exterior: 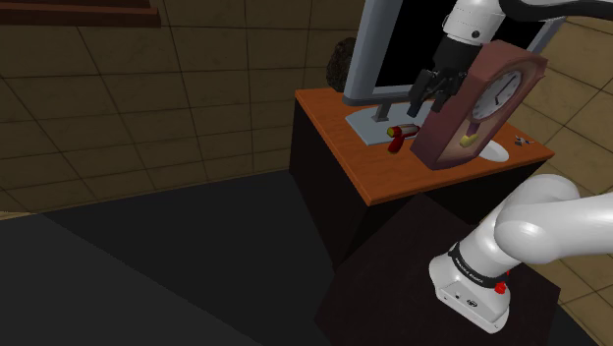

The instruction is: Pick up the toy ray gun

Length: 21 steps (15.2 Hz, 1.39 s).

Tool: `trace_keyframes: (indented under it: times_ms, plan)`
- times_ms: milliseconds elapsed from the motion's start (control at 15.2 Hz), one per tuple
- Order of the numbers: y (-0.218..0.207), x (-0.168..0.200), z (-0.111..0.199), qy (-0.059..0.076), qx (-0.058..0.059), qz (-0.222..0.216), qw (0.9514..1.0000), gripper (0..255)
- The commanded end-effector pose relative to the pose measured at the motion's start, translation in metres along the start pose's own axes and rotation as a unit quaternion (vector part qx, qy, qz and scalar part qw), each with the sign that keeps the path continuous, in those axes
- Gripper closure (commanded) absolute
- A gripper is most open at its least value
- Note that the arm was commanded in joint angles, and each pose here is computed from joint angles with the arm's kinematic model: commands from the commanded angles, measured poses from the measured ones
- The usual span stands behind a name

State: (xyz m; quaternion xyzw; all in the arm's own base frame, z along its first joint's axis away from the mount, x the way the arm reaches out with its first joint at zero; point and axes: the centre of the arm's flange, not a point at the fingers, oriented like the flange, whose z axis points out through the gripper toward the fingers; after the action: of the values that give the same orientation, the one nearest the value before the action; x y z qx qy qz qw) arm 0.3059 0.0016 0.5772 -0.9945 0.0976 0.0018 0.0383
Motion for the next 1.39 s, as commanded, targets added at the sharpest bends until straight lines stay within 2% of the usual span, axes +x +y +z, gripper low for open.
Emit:
trace_keyframes:
  times_ms: [0, 330, 660, 990, 1320]
  plan:
    - [0.000, 0.000, 0.000, 0.000, 0.000, 0.000, 1.0000, 0]
    - [0.058, -0.002, 0.029, 0.003, -0.003, -0.077, 0.9970, 0]
    - [0.117, 0.004, 0.058, 0.005, -0.005, -0.154, 0.9881, 0]
    - [0.173, 0.020, 0.086, 0.008, -0.008, -0.230, 0.9732, 0]
    - [0.227, 0.045, 0.114, 0.011, -0.011, -0.304, 0.9525, 0]
